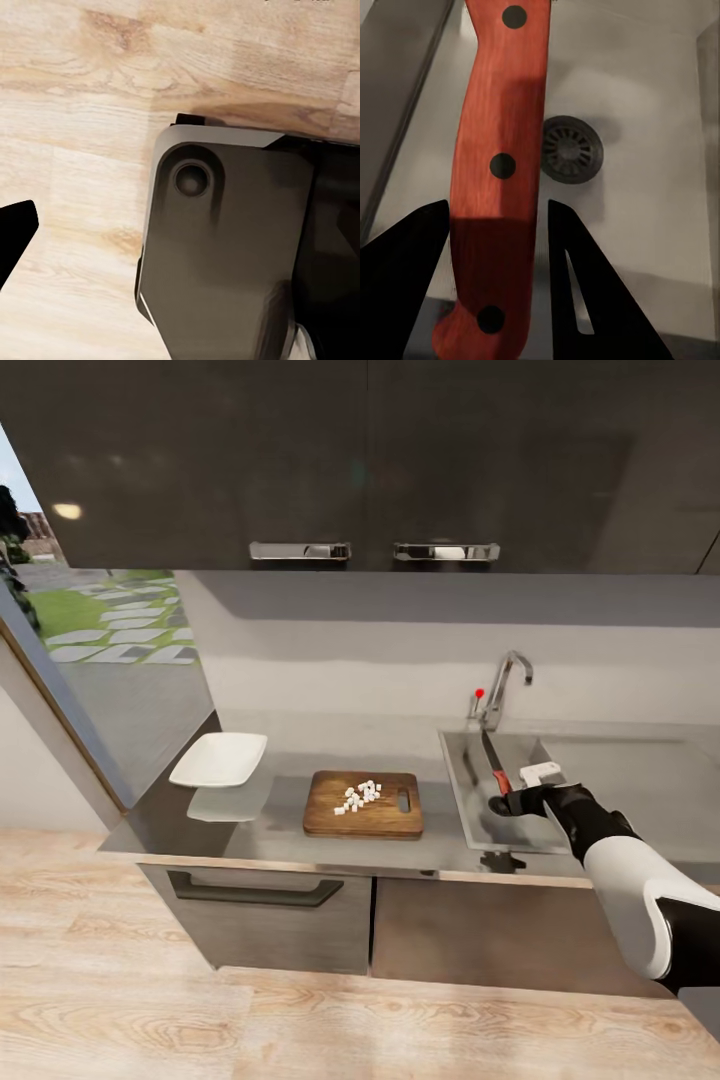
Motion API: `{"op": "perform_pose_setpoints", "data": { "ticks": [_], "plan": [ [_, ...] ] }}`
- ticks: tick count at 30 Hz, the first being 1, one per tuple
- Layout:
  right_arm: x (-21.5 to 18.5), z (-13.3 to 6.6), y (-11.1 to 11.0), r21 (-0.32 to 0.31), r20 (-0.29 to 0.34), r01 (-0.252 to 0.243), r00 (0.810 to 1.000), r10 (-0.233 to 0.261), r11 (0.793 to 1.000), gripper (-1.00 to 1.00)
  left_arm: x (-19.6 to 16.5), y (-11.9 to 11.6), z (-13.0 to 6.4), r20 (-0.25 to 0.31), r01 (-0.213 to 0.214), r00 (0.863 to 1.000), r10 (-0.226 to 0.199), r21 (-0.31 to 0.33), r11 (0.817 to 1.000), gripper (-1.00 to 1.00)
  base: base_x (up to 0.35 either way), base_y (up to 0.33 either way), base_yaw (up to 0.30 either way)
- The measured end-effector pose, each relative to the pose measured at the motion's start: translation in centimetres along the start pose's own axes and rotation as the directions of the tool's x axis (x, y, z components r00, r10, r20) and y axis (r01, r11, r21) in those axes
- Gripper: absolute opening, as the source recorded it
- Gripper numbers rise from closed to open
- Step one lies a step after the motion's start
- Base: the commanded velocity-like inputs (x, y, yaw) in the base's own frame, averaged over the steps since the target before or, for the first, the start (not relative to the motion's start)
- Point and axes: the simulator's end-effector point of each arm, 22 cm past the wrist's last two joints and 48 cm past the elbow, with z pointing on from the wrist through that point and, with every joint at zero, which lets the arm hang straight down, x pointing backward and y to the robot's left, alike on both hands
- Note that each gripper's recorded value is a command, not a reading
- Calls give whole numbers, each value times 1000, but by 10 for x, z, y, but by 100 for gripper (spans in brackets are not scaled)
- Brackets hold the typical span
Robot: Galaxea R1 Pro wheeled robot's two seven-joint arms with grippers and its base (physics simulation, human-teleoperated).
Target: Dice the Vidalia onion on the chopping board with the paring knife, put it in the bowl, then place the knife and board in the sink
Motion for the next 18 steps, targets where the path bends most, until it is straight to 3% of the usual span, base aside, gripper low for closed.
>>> {"op": "perform_pose_setpoints", "data": {
  "ticks": [11,16,18],
  "plan": [
    [23,4,6,-19,-48,-11,999,10,1000,-100,0,2,0,-2,0,1000,0,-2,1000,100,290,0,0],
    [44,8,14,-37,-94,-24,995,21,999,-100,0,2,0,-1,0,1000,0,-3,1000,100,197,0,0],
    [57,7,16,-39,-149,-40,988,34,998,-100,0,2,0,-1,0,1000,0,-3,1000,100,28,0,0]
  ]
}}
